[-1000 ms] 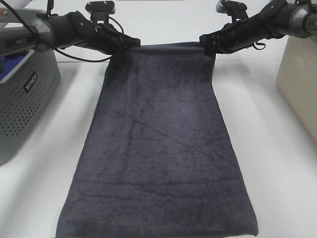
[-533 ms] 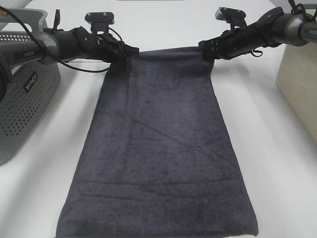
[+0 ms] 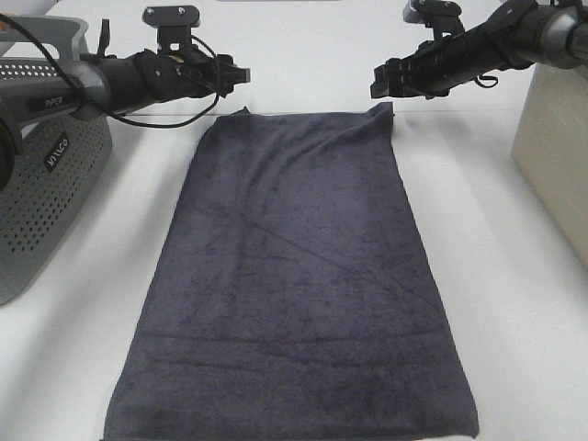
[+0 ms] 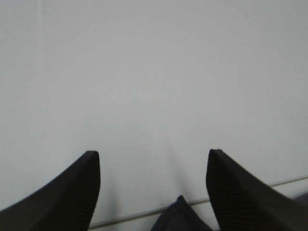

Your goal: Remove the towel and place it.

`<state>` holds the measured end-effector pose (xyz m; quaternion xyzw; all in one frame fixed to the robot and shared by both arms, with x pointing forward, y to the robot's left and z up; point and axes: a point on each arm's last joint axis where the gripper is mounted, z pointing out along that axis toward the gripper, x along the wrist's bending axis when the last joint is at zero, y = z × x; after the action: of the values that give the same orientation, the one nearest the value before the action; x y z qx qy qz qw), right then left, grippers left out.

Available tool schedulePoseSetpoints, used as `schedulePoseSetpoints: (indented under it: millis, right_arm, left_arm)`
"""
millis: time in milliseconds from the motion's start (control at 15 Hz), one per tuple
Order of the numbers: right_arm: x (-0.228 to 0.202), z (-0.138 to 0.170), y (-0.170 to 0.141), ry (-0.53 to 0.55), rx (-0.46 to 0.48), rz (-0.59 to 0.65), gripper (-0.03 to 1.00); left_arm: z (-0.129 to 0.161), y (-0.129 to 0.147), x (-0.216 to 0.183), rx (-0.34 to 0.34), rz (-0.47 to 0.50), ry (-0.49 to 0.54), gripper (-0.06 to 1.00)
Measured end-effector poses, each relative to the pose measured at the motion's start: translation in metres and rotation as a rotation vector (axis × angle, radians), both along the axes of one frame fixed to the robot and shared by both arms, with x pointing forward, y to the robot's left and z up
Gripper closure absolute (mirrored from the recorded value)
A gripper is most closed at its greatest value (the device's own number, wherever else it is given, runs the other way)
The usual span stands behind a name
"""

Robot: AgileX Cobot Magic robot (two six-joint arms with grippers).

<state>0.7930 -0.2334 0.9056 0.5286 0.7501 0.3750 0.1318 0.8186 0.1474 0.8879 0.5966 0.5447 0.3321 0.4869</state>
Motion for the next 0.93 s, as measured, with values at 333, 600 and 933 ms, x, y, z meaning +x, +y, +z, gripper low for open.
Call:
schedulePoseSetpoints:
  millis: [333, 600, 933]
  right_arm:
    - [-0.011, -0.001, 0.006, 0.122, 0.035, 0.071, 0.32]
    - [-0.013, -0.002, 0.006, 0.140, 0.040, 0.076, 0.32]
    - [-0.013, -0.002, 0.006, 0.145, 0.040, 0.075, 0.32]
  left_arm:
    - [-0.023, 0.004, 0.001, 0.057, -0.008, 0.012, 0.34]
    - [-0.057, 0.005, -0.001, 0.085, -0.007, 0.044, 0.38]
    - [-0.072, 0.005, -0.003, 0.134, -0.033, 0.067, 0.49]
